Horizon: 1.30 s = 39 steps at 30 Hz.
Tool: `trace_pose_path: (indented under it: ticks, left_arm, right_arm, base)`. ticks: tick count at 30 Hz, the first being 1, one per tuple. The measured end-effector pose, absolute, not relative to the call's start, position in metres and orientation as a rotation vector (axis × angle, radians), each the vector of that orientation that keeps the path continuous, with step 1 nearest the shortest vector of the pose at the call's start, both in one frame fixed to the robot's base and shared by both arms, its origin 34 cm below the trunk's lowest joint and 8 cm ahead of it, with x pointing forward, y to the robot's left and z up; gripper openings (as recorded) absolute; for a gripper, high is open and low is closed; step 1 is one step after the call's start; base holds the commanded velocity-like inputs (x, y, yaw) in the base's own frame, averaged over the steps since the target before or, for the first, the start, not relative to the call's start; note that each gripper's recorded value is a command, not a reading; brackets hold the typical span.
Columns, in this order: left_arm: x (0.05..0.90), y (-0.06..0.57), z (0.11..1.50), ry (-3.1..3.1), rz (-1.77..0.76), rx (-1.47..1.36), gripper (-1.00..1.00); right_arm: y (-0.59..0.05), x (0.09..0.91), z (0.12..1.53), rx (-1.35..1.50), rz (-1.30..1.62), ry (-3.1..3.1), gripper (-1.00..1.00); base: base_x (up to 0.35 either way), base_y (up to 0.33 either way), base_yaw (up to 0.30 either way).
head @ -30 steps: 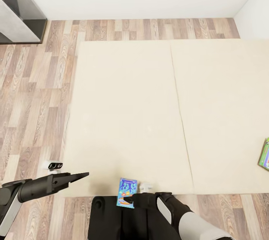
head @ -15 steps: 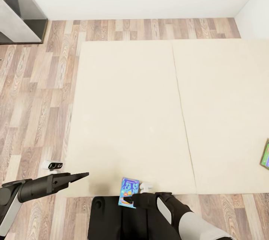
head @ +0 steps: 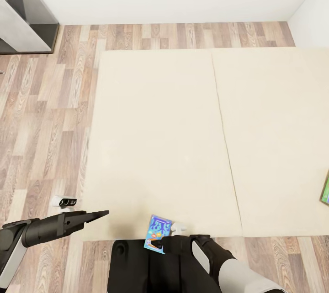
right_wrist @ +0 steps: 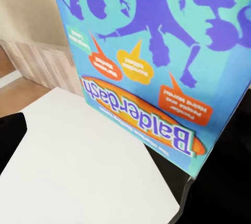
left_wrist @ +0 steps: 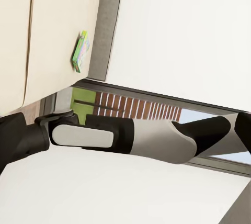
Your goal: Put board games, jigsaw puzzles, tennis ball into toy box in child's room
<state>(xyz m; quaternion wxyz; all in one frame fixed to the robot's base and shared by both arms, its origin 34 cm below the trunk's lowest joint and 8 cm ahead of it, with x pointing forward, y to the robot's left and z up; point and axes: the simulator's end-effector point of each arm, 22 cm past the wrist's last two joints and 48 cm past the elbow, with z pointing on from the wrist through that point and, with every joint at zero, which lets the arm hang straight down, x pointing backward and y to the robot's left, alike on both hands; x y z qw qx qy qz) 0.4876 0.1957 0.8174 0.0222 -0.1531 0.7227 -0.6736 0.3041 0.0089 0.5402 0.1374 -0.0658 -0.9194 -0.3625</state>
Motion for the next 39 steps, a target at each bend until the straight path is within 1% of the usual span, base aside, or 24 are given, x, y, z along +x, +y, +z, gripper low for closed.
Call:
trace_pose_path:
  ticks: [6, 31, 39]
  left_arm:
    - [0.4876, 0.1957, 0.8175, 2.239, -2.087, -0.476, 1.00]
    - [0.4876, 0.1953, 0.8174, 2.238, -2.088, -0.476, 1.00]
    - [0.4876, 0.1954, 0.8173, 2.239, -2.087, -0.476, 1.00]
  right_arm:
    - [0.0090, 0.3041, 0.5403, -0.192, -1.049, -2.660, 1.00]
    - [0.0092, 0.3042, 0.5405, -0.191, -1.051, -2.659, 1.00]
    - [0.0095, 0.3043, 0.5407, -0.193, -1.053, -2.658, 1.00]
  base:
    - [0.000, 0.089, 0.000]
    - [-0.009, 0.004, 0.000]
    - [0.000, 0.071, 0.000]
